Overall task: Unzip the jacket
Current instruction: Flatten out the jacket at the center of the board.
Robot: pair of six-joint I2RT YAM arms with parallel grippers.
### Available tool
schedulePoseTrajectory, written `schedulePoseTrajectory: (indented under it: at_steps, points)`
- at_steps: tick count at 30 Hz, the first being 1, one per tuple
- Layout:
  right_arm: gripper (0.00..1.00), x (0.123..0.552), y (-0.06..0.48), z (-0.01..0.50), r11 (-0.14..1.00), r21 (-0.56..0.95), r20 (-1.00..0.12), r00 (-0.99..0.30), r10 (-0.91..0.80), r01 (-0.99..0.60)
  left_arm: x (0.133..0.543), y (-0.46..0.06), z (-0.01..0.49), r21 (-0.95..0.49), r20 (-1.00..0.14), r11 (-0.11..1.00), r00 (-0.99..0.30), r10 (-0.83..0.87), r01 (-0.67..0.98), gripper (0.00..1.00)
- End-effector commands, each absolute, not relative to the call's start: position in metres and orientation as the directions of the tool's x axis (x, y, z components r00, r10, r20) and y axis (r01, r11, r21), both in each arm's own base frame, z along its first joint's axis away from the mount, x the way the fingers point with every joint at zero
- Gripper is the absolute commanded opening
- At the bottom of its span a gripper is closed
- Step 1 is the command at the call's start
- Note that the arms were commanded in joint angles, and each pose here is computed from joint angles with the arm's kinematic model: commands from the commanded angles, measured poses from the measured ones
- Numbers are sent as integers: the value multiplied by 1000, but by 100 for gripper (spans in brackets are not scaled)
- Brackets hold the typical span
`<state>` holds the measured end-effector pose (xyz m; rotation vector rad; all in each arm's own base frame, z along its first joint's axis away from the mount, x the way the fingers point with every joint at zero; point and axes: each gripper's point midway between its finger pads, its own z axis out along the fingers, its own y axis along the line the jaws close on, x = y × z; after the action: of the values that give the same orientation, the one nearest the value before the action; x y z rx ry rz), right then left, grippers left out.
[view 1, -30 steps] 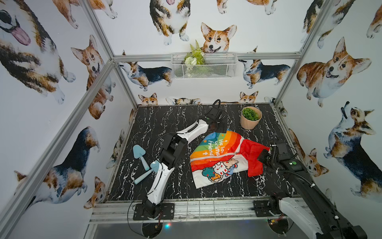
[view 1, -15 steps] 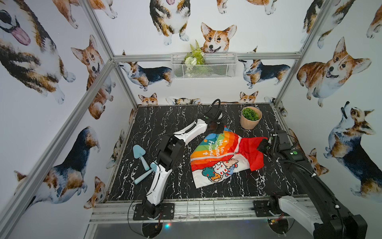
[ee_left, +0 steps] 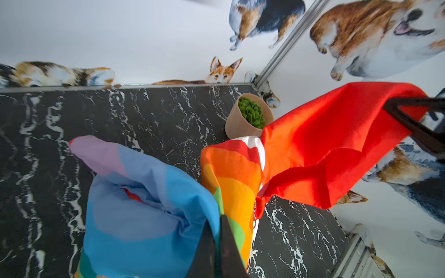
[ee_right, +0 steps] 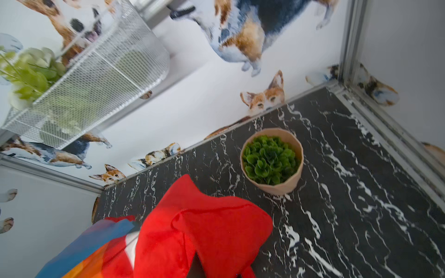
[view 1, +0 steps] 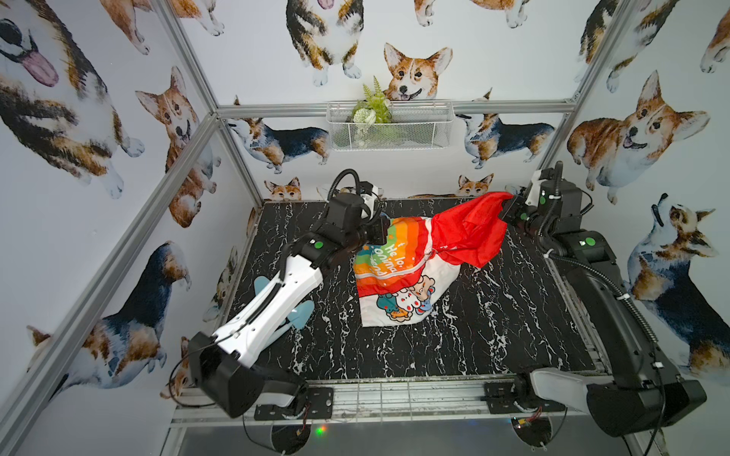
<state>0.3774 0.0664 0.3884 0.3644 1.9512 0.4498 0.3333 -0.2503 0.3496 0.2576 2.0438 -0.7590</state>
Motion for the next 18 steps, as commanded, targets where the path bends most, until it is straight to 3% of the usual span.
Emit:
schedulePoseTrajectory:
  at_steps: [1,4,7,10,13,15,18]
  points:
    - [0,388,65,402,905,425,-832,-380,404,30,310,-235,381,-327,-899,803,-426,-102,498,0]
    - [0,392,68,377,899,436,-810,-418,411,39,288,-245,363,-272,-911,794,-411,-31,543,0]
    - [0,393,67,338,894,441,-776,-468,423,77,267,-281,310,-293,-875,729,-481,56,618,2]
    - [0,387,55,292,889,435,-736,-512,442,143,226,-331,232,-321,-799,640,-563,213,698,40]
    - [0,378,43,266,876,440,-703,-532,472,196,192,-359,189,-331,-747,582,-583,320,743,79]
    - [0,373,40,255,871,444,-690,-540,482,210,187,-361,185,-334,-748,574,-581,321,747,91]
    - [0,360,45,236,862,463,-657,-573,490,207,195,-345,198,-284,-783,616,-548,293,735,100]
